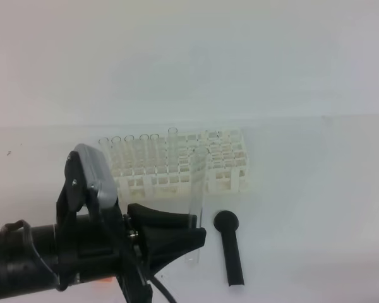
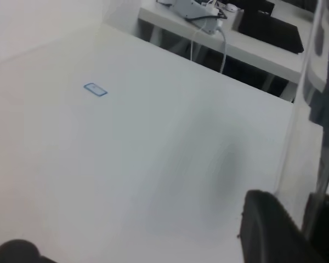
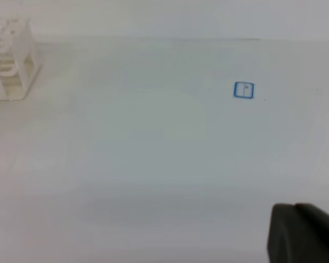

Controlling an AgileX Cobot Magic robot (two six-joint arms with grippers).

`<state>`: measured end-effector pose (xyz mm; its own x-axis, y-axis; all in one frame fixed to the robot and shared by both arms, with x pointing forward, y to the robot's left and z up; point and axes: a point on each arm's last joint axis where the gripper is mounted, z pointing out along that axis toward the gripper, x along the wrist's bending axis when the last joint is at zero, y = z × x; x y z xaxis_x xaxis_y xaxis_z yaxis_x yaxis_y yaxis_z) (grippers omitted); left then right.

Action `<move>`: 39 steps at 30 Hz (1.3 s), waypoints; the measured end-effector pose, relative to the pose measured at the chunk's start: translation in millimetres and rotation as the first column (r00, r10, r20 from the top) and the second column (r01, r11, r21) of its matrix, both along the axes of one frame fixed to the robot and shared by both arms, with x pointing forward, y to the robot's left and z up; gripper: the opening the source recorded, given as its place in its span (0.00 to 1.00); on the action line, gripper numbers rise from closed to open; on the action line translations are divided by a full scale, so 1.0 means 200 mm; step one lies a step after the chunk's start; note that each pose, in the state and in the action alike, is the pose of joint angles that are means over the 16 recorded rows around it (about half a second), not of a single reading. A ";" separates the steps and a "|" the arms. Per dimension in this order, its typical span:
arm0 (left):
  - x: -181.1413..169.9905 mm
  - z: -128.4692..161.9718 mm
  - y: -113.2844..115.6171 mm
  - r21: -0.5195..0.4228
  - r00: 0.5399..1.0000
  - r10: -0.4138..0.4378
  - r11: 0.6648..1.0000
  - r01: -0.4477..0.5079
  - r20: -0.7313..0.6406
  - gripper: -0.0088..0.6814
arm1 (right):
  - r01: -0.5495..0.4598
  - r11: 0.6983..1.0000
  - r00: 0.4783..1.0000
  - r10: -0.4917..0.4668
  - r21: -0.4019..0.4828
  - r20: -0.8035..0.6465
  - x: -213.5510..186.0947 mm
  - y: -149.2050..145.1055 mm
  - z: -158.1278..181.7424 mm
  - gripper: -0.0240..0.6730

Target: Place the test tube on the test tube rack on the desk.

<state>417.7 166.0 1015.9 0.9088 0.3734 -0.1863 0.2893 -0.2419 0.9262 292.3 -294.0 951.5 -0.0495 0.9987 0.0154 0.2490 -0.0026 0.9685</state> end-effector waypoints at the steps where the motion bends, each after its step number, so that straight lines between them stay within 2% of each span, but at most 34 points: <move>1: 0.00 0.00 0.00 -0.005 1.000 -0.011 1.000 0.011 0.006 0.17 | 0.001 1.000 1.000 -0.001 0.018 0.013 0.00 0.00 0.01 0.03; 5: -0.01 0.01 -0.01 -0.016 0.999 -0.042 0.999 0.042 0.022 0.17 | 0.009 0.993 0.995 -0.021 0.116 0.102 0.01 0.00 0.05 0.03; 8: -0.02 0.01 -0.01 -0.020 0.998 -0.052 0.998 0.053 0.029 0.17 | 0.020 0.977 0.977 -0.064 0.215 0.203 0.02 -0.01 0.10 0.03; 14: -0.02 0.02 -0.01 -0.027 0.998 -0.061 0.998 0.062 0.030 0.17 | 0.037 0.902 0.886 -0.228 0.431 0.403 0.00 -0.06 0.20 0.03; 17: -0.03 0.02 -0.01 -0.035 0.997 -0.071 0.997 0.072 0.029 0.17 | 0.039 0.870 0.834 -0.299 0.492 0.463 -0.01 -0.09 0.24 0.03; 19: -0.03 0.02 -0.01 -0.043 0.996 -0.081 0.996 0.083 0.029 0.17 | 0.036 0.862 0.810 -0.322 0.506 0.490 -0.02 -0.10 0.26 0.03; 21: -0.04 0.03 -0.02 -0.051 0.995 -0.093 0.994 0.094 0.029 0.17 | 0.031 0.868 0.799 -0.319 0.496 0.509 -0.02 -0.10 0.29 0.03; 24: -0.05 0.03 -0.02 -0.063 0.993 -0.110 0.992 0.112 0.031 0.17 | 0.020 0.898 0.805 -0.275 0.439 0.525 -0.03 -0.09 0.33 0.03; 29: -0.06 0.04 -0.02 -0.085 0.991 -0.132 0.987 0.135 0.036 0.17 | 0.007 0.960 0.852 -0.152 0.280 0.501 -0.04 -0.04 0.40 0.03; 32: -0.06 0.04 -0.03 -0.089 0.989 -0.140 0.986 0.143 0.040 0.17 | 0.004 0.985 0.888 -0.082 0.170 0.453 -0.05 -0.02 0.43 0.03; 35: -0.06 0.04 -0.03 -0.087 0.989 -0.140 0.986 0.144 0.044 0.17 | 0.002 0.997 0.919 -0.032 0.077 0.392 -0.07 -0.01 0.45 0.03; 39: -0.06 0.04 -0.03 -0.083 0.989 -0.137 0.987 0.141 0.049 0.17 | -0.024 1.000 0.954 0.025 -0.006 0.298 -0.08 0.01 0.46 0.03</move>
